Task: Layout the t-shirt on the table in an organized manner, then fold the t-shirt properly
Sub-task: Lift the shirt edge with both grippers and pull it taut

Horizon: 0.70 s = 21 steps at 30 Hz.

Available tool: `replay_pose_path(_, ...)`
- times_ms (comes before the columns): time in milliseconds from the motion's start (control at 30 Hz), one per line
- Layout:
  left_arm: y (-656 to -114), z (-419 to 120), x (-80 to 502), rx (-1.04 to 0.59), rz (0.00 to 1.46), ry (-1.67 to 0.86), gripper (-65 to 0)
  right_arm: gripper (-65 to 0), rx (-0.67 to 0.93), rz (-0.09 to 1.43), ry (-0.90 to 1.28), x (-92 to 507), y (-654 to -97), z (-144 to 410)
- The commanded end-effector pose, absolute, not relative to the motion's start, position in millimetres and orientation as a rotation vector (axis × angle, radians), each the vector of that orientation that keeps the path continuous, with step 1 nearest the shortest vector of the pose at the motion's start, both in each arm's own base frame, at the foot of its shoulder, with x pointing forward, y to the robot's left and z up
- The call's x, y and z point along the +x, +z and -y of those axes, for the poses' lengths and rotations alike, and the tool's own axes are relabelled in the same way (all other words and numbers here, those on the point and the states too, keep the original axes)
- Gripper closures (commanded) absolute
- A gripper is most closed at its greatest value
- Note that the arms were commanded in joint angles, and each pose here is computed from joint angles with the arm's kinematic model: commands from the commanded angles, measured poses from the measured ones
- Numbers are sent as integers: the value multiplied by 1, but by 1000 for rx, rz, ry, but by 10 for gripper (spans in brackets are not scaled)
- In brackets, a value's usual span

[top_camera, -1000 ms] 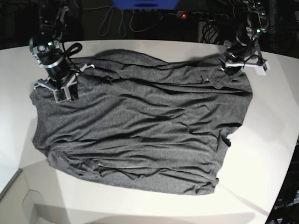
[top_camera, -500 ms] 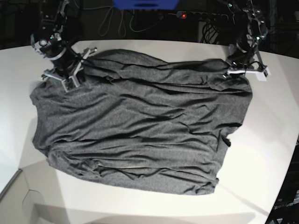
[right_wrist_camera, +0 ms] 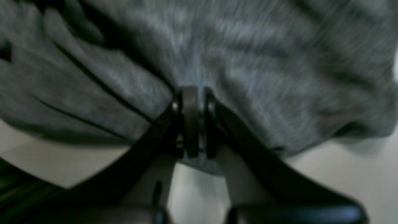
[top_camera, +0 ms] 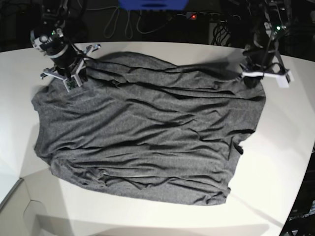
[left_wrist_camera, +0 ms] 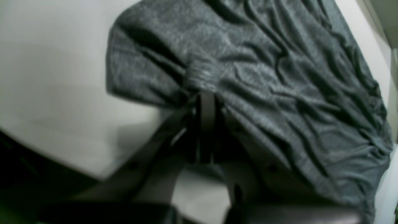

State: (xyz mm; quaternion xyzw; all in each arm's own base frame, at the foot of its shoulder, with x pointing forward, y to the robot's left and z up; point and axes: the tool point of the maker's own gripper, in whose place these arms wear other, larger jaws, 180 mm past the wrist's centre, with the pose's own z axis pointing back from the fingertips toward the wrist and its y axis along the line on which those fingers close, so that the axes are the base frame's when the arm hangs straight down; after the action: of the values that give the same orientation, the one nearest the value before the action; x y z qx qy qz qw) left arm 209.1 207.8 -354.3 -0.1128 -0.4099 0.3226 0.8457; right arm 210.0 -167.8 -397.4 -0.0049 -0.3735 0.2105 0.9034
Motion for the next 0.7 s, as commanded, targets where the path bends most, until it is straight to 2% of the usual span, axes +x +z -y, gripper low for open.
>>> replay_pose_path(0, -348, -207, 208, -263, 878, 688, 0, -52, -19, 810, 438, 213, -386, 168)
replay_pose_path(200, -352, -206, 199, -324, 834, 703, 0, -52, -12, 811, 432, 206, -383, 162)
replay_pose_path(533, -345, -266, 177, -178, 875, 792, 0, -52, 107, 771, 521, 177, -390, 112)
replay_pose_path(667, -340, -278, 174, -151, 893, 808, 0, -86, 152, 772, 553, 175, -390, 93)
